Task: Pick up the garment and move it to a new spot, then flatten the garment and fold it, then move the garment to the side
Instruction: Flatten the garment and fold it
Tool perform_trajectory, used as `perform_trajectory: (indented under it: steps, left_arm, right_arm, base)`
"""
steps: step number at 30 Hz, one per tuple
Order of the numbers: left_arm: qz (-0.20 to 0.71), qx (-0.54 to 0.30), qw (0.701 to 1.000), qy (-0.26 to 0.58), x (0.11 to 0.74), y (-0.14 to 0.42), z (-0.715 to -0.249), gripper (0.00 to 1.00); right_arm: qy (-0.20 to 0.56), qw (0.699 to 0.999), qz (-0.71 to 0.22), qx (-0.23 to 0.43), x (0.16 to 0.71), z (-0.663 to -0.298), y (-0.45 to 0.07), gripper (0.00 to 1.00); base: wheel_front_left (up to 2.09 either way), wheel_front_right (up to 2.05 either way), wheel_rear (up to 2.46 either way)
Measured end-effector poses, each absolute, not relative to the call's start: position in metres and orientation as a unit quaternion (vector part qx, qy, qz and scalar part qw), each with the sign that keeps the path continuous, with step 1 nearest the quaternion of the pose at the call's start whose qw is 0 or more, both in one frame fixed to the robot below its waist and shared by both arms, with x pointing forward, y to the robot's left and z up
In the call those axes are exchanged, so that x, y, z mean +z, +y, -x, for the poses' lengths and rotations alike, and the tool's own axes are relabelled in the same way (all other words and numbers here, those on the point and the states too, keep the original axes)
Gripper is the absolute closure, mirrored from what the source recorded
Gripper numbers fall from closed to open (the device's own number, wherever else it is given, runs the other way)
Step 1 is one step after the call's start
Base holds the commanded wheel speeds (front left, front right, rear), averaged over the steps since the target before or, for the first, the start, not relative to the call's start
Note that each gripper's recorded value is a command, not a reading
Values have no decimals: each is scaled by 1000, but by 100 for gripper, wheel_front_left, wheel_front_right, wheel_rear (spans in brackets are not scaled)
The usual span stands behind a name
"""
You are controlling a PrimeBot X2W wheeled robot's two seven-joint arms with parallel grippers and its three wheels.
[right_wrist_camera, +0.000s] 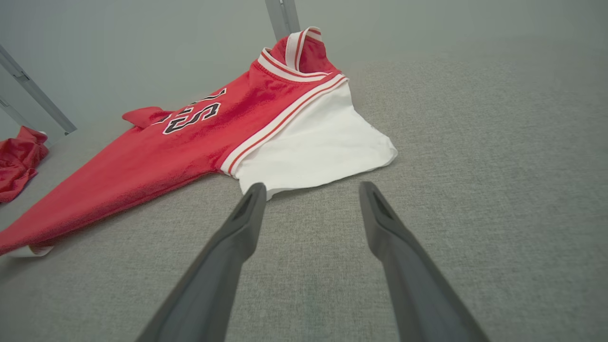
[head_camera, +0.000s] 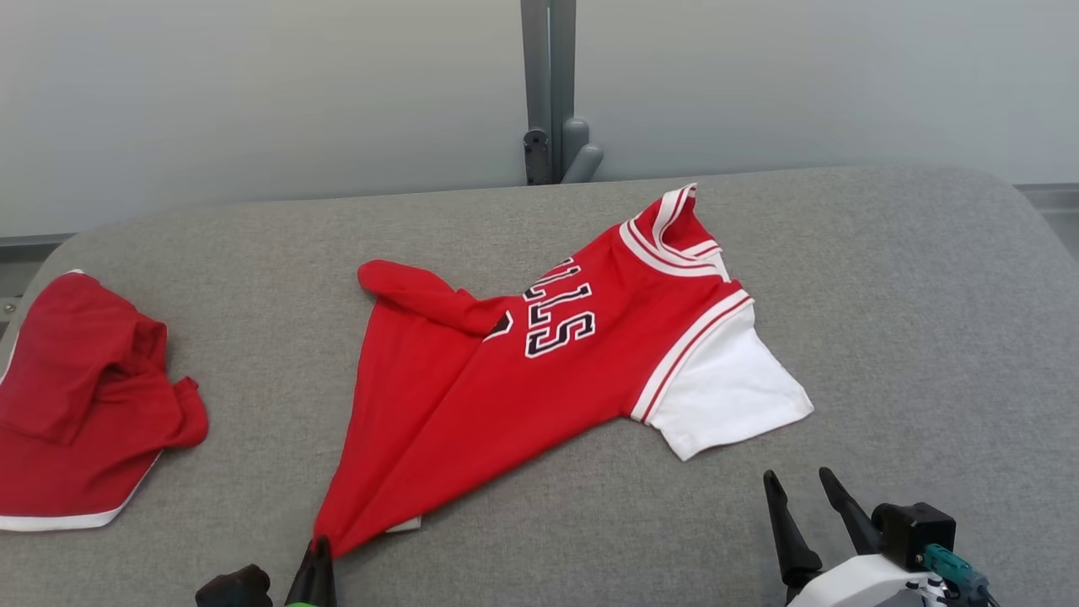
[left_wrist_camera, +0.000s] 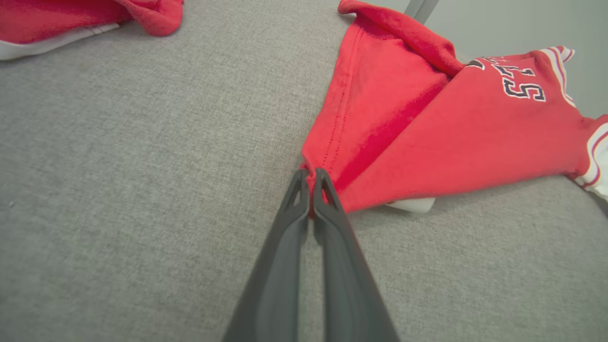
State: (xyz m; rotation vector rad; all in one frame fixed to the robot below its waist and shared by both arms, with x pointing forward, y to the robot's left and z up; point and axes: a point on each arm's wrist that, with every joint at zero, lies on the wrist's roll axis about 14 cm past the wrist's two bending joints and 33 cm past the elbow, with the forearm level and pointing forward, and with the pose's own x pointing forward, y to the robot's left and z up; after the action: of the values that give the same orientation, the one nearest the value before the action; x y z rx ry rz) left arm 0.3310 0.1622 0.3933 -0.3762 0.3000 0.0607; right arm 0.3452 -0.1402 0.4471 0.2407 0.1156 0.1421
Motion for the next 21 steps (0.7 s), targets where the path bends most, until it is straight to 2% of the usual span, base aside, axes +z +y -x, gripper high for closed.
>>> perform_trajectory:
  steps: [1,2,9,21]
  left_arm:
    - [185,39,969,157,388,165,-326,53]
    - [180,47,969,160,386,170,-323,0]
    - [147,67,980,113,410,192,-332,0]
    - [120,19,988,91,426,170,-338,0]
  right_arm:
    - [58,988,-120,75,447,-345,-138,0]
    - [58,988,-119,78,448,-346,-136,0]
    - [37,989,-121,71,460,-349,-141,0]
    - [5,992,-117,38,476,-340,-165,0]
  base:
    - [0,0,0]
    - [0,0,0]
    - [0,0,0]
    - [0,0,0]
